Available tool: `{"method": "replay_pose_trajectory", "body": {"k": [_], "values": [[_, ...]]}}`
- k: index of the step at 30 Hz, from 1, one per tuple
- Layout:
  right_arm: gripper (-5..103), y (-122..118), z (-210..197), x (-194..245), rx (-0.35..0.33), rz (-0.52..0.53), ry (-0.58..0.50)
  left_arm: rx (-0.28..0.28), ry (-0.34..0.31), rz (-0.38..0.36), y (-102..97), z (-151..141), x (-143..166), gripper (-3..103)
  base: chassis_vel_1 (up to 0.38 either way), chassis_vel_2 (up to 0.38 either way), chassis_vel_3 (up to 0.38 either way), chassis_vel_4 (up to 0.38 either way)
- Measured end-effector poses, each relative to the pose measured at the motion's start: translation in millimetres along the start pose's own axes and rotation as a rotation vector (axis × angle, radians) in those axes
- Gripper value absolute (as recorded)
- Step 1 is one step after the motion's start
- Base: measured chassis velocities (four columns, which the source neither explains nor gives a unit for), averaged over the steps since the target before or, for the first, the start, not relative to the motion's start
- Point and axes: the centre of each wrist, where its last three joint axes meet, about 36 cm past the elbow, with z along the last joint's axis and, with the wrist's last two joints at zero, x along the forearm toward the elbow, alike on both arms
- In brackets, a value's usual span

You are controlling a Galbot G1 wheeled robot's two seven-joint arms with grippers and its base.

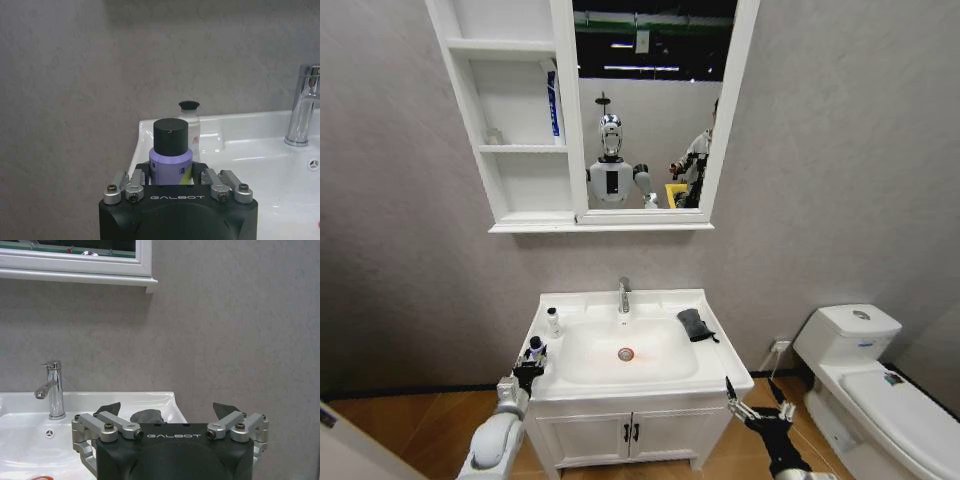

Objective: Move facial cleanser and shampoo from washbasin to cabinet, then wipe washbasin with towel.

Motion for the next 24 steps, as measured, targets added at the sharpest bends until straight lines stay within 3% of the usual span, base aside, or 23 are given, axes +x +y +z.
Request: {"method": "replay_pose_trajectory", "body": {"k": [2, 4, 5, 6, 7, 10, 12, 14, 16, 17, 19, 21, 22, 24], "values": [[100, 0.2, 2.3, -0.1, -0.002, -0.001, 0.003, -0.023, -0.051, 0.015, 11.2, -30.3, 7.1, 43, 0.000, 0.000, 0.000, 0.000], [100, 0.4, 2.8, -0.3, -0.003, -0.002, 0.003, -0.028, -0.066, 0.020, 13.8, -39.3, 8.7, 43, 0.000, 0.000, 0.000, 0.000], [100, 1.7, 4.3, -1.3, -0.005, -0.006, 0.004, -0.032, -0.104, 0.040, 20.8, -67.6, 12.9, 43, 0.000, 0.000, 0.000, 0.000], [100, 1.7, 4.3, -1.3, -0.005, -0.006, 0.004, -0.032, -0.104, 0.040, 20.8, -67.6, 12.9, 43, 0.000, 0.000, 0.000, 0.000], [100, 3.2, 6.4, -1.9, -0.008, -0.008, 0.008, -0.025, -0.133, 0.063, 25.7, -95.0, 16.3, 43, 0.000, 0.000, 0.000, 0.000], [100, 4.0, 8.2, -2.3, -0.009, -0.011, 0.011, -0.017, -0.146, 0.076, 27.9, -110.8, 17.9, 43, 0.000, 0.000, 0.000, 0.000], [100, 5.1, 13.1, -2.4, -0.003, -0.017, 0.020, 0.007, -0.173, 0.119, 37.4, -161.9, 22.3, 43, 0.000, 0.000, 0.000, 0.000], [100, 5.1, 16.2, -2.1, 0.000, -0.019, 0.025, 0.010, -0.170, 0.152, 50.3, -210.4, 28.4, 43, 0.000, 0.000, 0.000, 0.000], [100, 4.8, 17.1, -2.0, 0.001, -0.018, 0.027, 0.005, -0.171, 0.162, 54.7, -226.7, 30.1, 43, 0.000, 0.000, 0.000, 0.000], [100, 4.3, 18.9, -1.6, 0.001, -0.017, 0.030, -0.009, -0.169, 0.175, 63.3, -260.3, 31.5, 43, 0.000, 0.000, 0.000, 0.000], [100, 3.9, 19.8, -1.4, 0.002, -0.017, 0.031, -0.009, -0.168, 0.182, 66.5, -274.2, 31.9, 43, 0.000, 0.000, 0.000, 0.000], [100, 2.4, 22.4, -1.6, 0.006, -0.018, 0.035, 0.002, -0.150, 0.202, 76.9, -324.2, 30.2, 43, 0.000, 0.000, 0.000, 0.000], [100, 2.4, 22.4, -1.6, 0.006, -0.018, 0.035, 0.002, -0.150, 0.202, 76.9, -324.2, 30.2, 43, 0.000, 0.000, 0.000, 0.000], [100, 2.2, 23.0, -2.5, 0.007, -0.020, 0.034, -0.006, -0.144, 0.208, 83.9, -351.1, 26.4, 43, 0.000, 0.000, 0.000, 0.000]]}}
